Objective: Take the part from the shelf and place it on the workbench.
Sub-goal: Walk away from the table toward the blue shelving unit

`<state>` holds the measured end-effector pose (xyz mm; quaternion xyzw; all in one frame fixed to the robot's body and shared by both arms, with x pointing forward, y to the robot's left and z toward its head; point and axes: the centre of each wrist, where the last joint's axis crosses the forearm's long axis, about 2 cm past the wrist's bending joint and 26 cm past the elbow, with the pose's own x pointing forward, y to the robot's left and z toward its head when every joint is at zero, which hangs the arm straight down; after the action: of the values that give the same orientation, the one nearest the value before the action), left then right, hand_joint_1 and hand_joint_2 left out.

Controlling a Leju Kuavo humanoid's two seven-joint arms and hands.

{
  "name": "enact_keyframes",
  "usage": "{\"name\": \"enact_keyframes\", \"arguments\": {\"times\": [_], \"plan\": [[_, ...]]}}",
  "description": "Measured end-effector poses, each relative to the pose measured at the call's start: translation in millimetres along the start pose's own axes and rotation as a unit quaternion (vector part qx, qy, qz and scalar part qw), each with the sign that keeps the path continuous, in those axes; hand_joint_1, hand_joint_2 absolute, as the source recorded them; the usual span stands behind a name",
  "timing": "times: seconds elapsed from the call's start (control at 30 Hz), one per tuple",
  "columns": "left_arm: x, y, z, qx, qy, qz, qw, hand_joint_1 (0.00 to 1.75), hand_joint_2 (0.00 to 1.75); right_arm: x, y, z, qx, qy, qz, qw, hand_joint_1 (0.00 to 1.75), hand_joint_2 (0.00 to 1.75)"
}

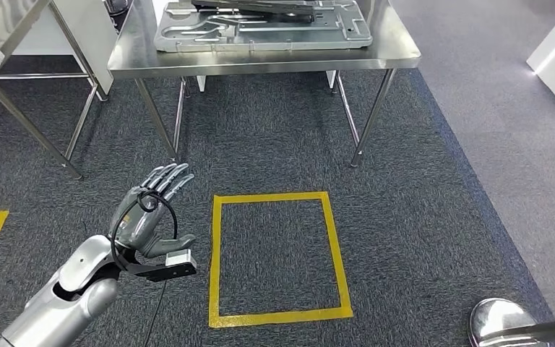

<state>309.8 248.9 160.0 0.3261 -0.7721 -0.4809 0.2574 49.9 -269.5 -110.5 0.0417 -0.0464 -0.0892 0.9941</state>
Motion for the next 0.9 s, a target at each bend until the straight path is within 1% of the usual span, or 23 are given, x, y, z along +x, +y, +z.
{"name": "enact_keyframes", "arguments": {"times": [0.13, 0.5, 0.63, 0.7, 0.77, 0.83, 0.9], "plan": [[-1.8, 1.2, -0.4, 0.002, 0.002, 0.001, 1.000, 0.00, 0.00, 1.1, 0.2, 0.0, -0.001, 0.000, 0.000, 1.000, 0.00, 1.75], [-4.3, -2.2, 4.4, -0.008, 0.010, 0.004, 1.000, 0.00, 0.00, 0.9, -0.5, 0.0, -0.002, 0.004, -0.001, 1.000, 0.00, 1.75], [-8.3, 0.6, 1.2, -0.013, 0.015, 0.012, 1.000, 0.00, 1.75, 1.5, 0.4, 0.0, -0.002, 0.004, -0.001, 1.000, 0.00, 1.75], [-10.2, -1.3, 2.6, -0.025, 0.024, 0.027, 0.999, 0.00, 1.75, 1.2, -0.8, 0.1, -0.003, 0.004, -0.001, 1.000, 0.00, 1.75], [-11.9, -8.4, 8.5, -0.040, 0.043, 0.055, 0.997, 0.00, 1.75, 0.9, -3.0, 0.1, -0.006, 0.006, -0.003, 1.000, 0.00, 1.75], [-13.8, -20.4, 19.6, -0.054, 0.075, 0.088, 0.992, 0.00, 1.75, 0.5, -4.1, 0.1, -0.007, 0.009, -0.005, 1.000, 0.00, 1.75], [-17.0, -37.7, 36.7, -0.069, 0.118, 0.117, 0.984, 0.00, 1.75, -0.2, -4.3, 0.1, -0.010, 0.013, -0.006, 1.000, 0.00, 1.75]]}}
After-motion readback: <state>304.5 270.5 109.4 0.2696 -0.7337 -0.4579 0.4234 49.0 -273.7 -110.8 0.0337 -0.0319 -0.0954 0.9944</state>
